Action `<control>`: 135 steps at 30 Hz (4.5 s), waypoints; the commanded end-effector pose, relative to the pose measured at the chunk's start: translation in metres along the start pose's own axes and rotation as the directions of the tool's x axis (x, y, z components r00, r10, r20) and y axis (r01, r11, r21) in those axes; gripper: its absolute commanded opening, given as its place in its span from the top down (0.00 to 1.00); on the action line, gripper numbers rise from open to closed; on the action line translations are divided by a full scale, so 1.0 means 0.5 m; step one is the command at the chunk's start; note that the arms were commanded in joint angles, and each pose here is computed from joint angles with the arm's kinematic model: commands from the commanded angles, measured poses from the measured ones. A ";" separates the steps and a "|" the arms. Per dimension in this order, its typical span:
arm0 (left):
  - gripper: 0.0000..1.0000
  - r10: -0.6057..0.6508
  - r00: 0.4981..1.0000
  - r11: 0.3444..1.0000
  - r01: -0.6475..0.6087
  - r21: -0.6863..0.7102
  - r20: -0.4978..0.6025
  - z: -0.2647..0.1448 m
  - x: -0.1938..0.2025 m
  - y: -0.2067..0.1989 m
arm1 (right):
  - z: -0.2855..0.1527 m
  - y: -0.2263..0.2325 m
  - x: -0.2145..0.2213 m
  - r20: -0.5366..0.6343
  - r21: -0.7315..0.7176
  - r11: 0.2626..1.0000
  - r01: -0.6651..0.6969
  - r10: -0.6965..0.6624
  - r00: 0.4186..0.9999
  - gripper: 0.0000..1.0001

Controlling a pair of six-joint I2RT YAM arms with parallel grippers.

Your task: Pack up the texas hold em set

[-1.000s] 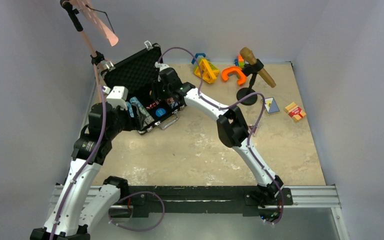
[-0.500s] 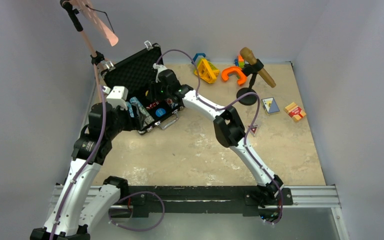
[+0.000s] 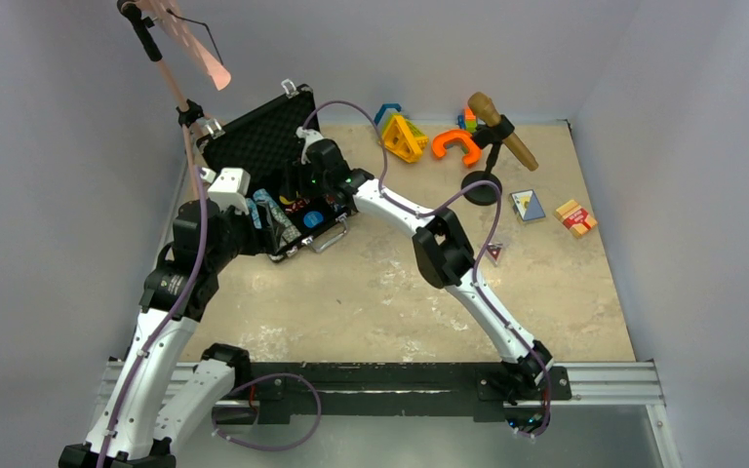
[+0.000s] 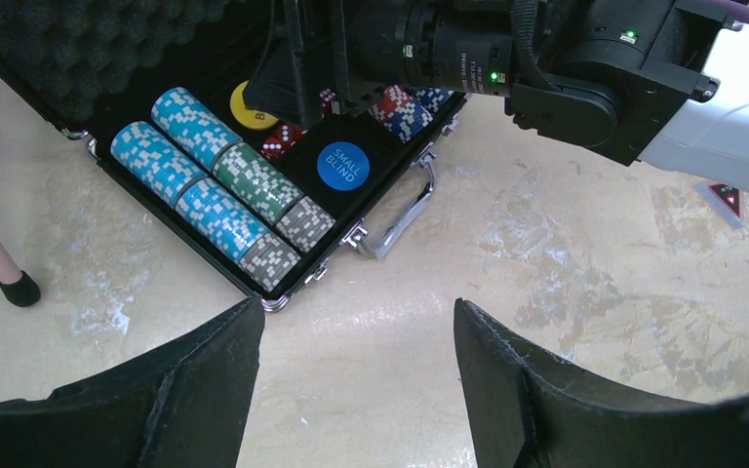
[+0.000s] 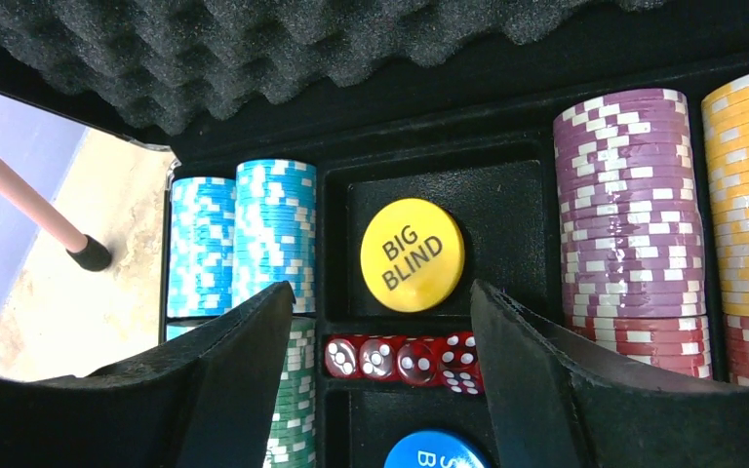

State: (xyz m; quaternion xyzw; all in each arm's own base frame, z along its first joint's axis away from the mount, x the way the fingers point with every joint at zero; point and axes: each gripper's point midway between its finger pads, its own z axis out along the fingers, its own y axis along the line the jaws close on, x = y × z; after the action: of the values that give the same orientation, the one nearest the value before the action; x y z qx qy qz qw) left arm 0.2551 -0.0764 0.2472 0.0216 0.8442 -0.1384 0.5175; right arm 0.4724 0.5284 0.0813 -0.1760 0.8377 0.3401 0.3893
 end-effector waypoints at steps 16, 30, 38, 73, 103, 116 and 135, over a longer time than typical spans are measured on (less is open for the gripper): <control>0.25 -0.002 0.998 1.000 0.002 -0.003 0.058 -0.005 -0.024 -0.001 | -0.195 0.098 -0.159 0.141 -0.060 0.991 0.122 -0.112 0.984 0.29; 0.25 -0.004 0.998 1.000 0.004 0.006 0.067 -0.010 -0.026 -0.005 | -0.655 -0.278 -0.035 0.036 0.407 0.913 -0.036 0.024 0.999 0.21; 0.25 -0.004 0.998 1.000 0.004 0.007 0.069 -0.011 -0.027 -0.005 | -0.881 -0.553 0.049 0.104 0.735 0.655 -0.174 0.144 0.984 0.09; 0.25 -0.004 0.998 1.000 0.002 0.025 0.069 -0.012 -0.024 -0.011 | -0.890 -0.878 0.124 -0.272 0.779 0.605 0.163 0.094 0.958 0.09; 0.25 0.008 0.997 1.000 -0.007 -0.015 0.071 -0.008 -0.024 0.004 | -0.871 -0.873 0.181 -0.453 0.679 0.703 0.210 0.177 0.874 0.61; 0.25 0.000 0.998 1.000 -0.001 0.014 0.070 -0.010 -0.024 -0.007 | -0.884 -0.748 0.175 -0.288 0.728 0.682 0.072 0.208 0.935 0.88; 0.31 -0.038 0.989 0.861 0.106 0.498 -0.144 0.024 0.030 -0.187 | -0.797 -0.281 0.113 -0.120 0.353 0.896 0.269 -0.241 0.963 0.98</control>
State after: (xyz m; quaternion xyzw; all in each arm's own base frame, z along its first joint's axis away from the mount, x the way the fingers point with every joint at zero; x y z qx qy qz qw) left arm 0.2514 -0.1295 0.2340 0.0809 0.8460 -0.2643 0.4559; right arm 0.3132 0.0883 0.1305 -0.1568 0.9198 0.0328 0.3581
